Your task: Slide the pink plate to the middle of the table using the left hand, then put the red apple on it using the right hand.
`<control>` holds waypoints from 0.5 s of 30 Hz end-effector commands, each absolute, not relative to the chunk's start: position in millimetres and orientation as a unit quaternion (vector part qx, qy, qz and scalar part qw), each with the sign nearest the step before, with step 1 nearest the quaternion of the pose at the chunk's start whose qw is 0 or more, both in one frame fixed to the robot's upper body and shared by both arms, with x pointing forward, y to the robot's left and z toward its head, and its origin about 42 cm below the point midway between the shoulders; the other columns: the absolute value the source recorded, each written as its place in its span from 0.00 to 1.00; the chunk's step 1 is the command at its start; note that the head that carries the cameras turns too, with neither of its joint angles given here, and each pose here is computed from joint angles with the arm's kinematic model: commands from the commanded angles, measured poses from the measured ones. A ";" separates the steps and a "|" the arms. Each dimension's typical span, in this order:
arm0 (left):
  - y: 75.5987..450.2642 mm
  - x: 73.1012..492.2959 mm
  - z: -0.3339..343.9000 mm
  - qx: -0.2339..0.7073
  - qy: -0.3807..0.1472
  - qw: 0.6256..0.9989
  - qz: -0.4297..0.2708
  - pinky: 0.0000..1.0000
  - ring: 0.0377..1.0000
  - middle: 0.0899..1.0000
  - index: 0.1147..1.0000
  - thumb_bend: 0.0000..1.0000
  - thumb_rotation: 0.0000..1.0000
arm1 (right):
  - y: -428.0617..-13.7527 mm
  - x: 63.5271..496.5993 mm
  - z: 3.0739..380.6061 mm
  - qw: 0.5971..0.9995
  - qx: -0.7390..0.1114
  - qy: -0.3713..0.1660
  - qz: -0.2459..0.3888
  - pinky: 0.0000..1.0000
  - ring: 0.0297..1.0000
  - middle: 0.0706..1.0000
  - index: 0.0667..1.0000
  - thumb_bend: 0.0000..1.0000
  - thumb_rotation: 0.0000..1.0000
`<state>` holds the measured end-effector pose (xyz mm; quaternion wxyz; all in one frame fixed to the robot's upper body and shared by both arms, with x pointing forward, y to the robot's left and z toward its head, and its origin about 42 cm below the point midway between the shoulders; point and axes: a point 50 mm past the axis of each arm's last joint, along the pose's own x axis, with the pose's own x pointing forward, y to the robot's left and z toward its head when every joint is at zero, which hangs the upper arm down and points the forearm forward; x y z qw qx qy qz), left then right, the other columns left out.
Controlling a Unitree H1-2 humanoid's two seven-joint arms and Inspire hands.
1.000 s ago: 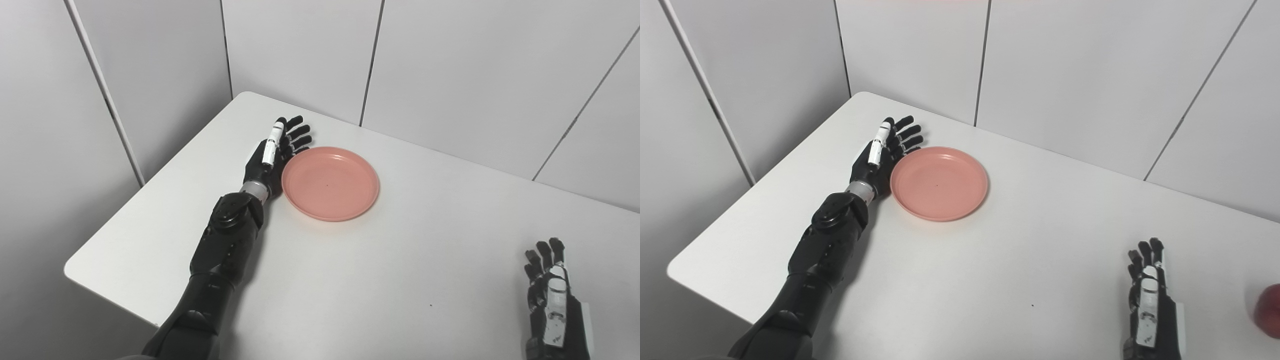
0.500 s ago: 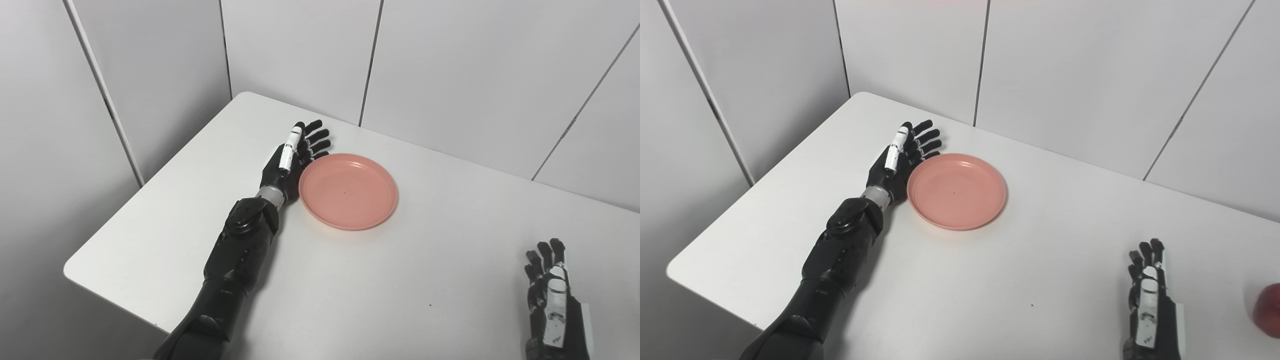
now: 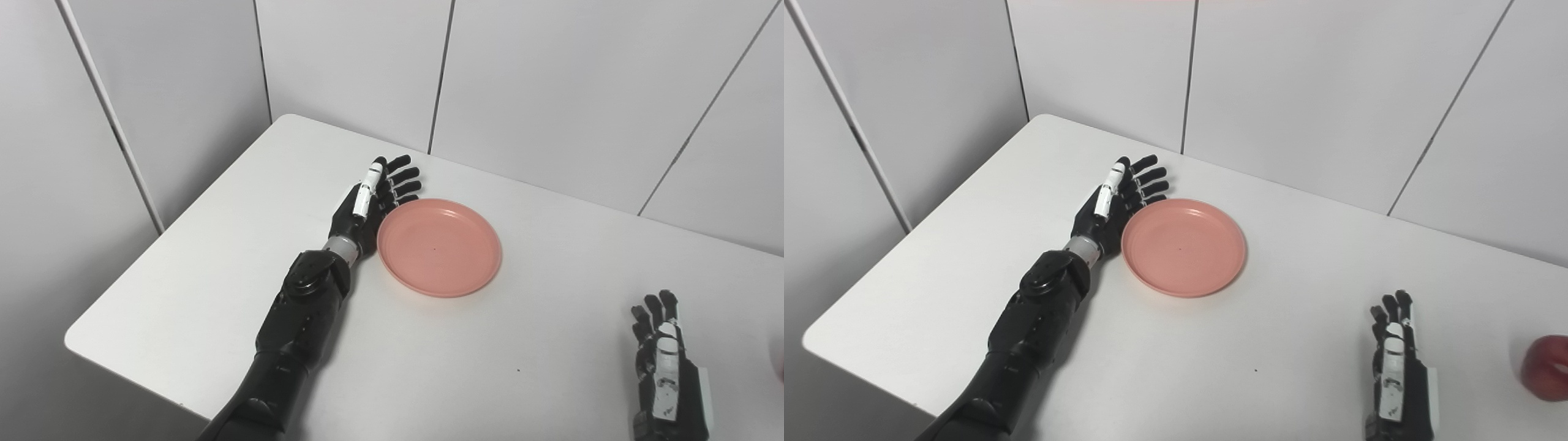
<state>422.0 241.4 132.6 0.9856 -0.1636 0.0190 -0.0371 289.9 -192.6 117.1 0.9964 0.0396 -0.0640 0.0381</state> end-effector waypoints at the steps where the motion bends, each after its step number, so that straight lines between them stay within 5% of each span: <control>1: 231.1 404.0 97.0 -0.167 0.092 0.981 -0.037 0.78 0.79 0.79 0.78 0.34 1.00 | -190.4 281.7 105.5 0.997 0.049 -0.043 0.036 1.00 0.94 0.96 0.98 0.22 1.00; 15: 201.5 388.4 97.9 -0.172 0.097 0.978 -0.073 0.77 0.79 0.79 0.77 0.33 1.00 | -186.4 281.4 109.9 0.998 0.052 -0.042 0.021 0.99 0.94 0.95 0.97 0.20 1.00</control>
